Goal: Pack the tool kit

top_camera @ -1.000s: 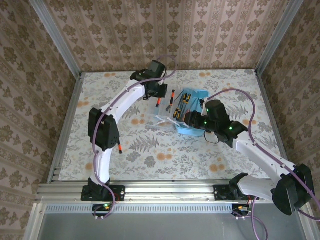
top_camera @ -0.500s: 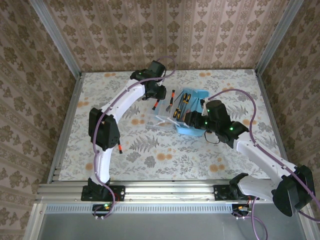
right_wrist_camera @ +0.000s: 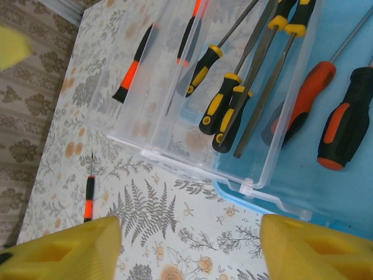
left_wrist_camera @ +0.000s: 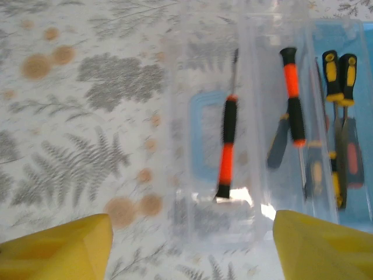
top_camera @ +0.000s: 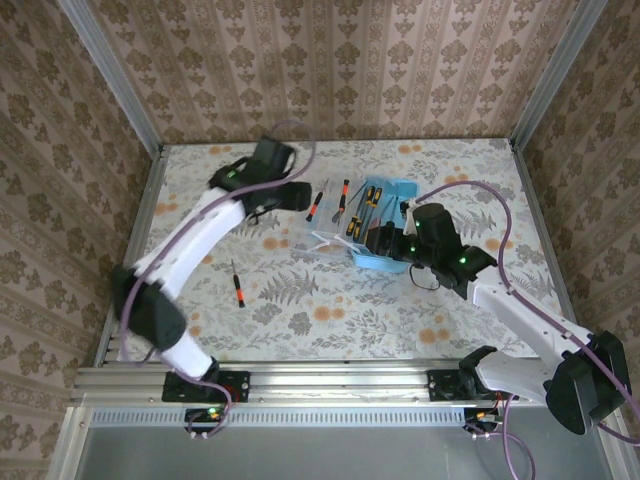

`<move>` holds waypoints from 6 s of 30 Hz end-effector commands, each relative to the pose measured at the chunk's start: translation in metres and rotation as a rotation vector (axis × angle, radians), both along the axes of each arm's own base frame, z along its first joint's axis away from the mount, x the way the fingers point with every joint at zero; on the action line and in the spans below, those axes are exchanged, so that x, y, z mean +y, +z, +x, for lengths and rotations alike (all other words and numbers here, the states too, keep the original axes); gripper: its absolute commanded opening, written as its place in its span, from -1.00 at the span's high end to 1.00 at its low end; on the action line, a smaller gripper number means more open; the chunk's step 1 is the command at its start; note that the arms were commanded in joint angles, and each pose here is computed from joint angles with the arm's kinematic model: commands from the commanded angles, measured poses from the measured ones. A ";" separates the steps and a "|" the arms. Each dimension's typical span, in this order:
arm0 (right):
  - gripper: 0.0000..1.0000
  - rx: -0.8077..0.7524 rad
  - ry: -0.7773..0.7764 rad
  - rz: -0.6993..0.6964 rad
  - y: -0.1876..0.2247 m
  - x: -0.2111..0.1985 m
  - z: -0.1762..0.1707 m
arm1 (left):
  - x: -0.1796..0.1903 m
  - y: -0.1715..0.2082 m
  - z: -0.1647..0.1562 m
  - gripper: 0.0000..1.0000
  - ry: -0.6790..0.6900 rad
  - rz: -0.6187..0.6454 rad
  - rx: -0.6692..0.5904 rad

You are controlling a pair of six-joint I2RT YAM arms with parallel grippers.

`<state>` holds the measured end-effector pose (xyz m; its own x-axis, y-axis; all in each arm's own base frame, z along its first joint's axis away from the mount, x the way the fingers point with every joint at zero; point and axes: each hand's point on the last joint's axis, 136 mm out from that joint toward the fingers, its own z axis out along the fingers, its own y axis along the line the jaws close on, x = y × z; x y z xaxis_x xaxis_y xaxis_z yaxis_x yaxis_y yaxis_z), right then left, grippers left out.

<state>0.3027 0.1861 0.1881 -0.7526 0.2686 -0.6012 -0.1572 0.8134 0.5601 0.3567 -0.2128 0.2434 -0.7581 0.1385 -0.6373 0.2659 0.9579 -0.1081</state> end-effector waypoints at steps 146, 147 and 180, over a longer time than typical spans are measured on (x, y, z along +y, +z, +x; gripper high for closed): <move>-0.09 0.168 -0.255 -0.131 -0.083 -0.109 0.055 | -0.007 -0.139 0.007 0.10 -0.091 -0.465 0.277; -0.09 0.172 -0.258 -0.131 -0.085 -0.110 0.056 | -0.008 -0.142 0.008 0.11 -0.088 -0.460 0.277; -0.10 0.266 -0.275 -0.044 -0.128 -0.116 0.056 | 0.010 -0.188 0.012 0.94 0.041 -0.234 0.259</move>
